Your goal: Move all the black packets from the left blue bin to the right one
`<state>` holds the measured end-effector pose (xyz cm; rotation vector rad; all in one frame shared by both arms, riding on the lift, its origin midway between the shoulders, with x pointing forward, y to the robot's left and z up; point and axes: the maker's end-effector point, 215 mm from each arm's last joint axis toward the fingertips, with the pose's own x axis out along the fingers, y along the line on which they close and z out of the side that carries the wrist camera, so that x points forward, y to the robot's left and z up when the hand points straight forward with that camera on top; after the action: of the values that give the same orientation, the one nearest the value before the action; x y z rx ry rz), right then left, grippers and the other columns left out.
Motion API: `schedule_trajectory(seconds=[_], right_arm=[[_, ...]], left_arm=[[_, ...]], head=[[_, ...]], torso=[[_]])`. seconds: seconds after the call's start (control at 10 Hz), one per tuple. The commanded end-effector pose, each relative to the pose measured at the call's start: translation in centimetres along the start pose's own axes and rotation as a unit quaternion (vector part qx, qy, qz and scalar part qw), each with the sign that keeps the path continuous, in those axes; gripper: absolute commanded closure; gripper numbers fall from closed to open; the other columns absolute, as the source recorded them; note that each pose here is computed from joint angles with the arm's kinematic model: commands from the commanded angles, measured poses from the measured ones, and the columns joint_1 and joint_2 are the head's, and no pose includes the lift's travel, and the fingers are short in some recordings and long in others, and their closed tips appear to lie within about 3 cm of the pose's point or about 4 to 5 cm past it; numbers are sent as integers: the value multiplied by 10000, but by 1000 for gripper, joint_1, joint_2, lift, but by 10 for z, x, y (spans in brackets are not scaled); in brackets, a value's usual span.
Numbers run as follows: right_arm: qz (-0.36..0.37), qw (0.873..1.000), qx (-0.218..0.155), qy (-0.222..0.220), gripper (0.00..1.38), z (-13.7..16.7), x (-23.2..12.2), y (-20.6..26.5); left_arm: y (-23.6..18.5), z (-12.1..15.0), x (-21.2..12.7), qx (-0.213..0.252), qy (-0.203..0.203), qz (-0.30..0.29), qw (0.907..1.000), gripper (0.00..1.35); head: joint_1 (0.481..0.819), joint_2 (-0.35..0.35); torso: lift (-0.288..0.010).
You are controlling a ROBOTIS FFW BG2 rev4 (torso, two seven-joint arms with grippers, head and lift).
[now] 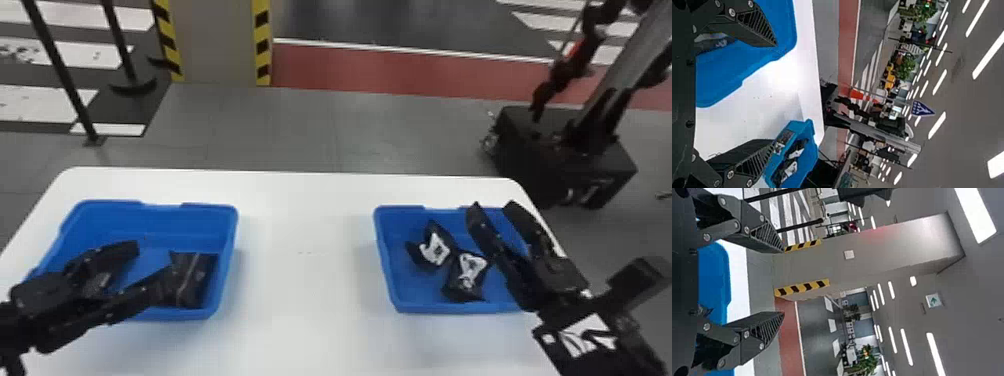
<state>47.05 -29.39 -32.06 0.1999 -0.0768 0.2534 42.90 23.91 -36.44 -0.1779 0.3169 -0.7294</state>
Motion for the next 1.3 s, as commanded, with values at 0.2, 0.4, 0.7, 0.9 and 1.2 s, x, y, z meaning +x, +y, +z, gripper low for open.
schedule_trajectory(seconds=[0.2,0.4,0.7,0.9,1.2], right_arm=[[692,9966,383,-229,279,15,-18,97],[899,9934,701,-132,279,0,-23,119],[996,9914,841,-120,279,-4,-23,126],[1032,9901,947,-38,279,-12,-23,130],[1050,9890,1039,5,280,-18,-23,131]], left_arm=[[45,-28,-38,-1,396,882,9953,174],[75,-35,-52,-60,623,1428,9878,174],[116,-44,-70,-346,1035,2233,9686,174],[140,-37,-71,-445,1394,2654,9530,174],[154,-52,-52,-937,1771,2806,9387,174]], head=[[695,5],[695,129],[695,217],[695,254],[695,273]], torso=[[-110],[-110],[-110],[-110],[-110]])
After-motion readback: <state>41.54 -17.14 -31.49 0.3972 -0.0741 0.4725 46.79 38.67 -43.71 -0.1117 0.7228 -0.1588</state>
